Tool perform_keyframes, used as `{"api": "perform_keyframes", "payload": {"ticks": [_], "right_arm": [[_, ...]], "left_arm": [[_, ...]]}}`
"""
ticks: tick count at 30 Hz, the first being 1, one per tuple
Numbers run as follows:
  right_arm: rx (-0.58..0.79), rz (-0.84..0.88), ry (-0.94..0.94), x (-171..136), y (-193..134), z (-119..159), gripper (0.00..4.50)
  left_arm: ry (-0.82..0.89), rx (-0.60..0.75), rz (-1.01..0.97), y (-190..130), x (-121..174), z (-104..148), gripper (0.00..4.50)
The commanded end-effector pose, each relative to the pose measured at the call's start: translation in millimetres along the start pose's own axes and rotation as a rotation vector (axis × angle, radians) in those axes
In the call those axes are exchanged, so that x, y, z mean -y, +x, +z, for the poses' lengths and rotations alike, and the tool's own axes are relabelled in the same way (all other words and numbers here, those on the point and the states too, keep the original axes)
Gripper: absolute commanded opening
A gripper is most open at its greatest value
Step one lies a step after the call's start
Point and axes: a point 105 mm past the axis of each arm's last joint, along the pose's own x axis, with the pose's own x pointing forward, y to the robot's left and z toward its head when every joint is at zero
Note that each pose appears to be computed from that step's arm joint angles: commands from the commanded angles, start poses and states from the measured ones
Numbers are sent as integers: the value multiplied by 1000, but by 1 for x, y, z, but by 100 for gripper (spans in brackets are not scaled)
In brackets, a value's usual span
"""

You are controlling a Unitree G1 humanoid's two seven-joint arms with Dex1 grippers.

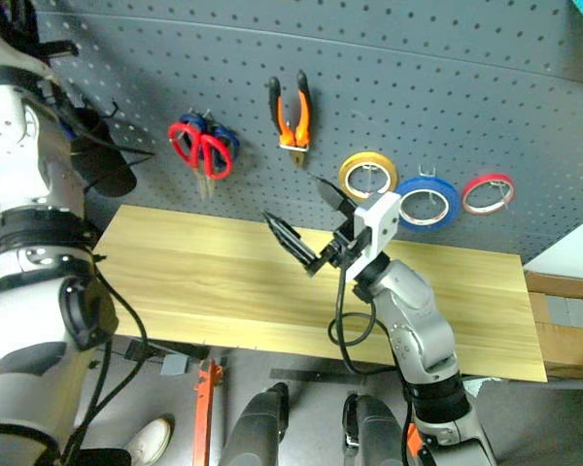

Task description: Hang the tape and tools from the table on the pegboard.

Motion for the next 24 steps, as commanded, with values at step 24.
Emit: {"api": "perform_keyframes", "payload": {"ticks": [24], "right_arm": [[18,-9,-12,-3,-3,7,450]], "left_arm": [[90,-126,6,-45,-20,-51,73]]}}
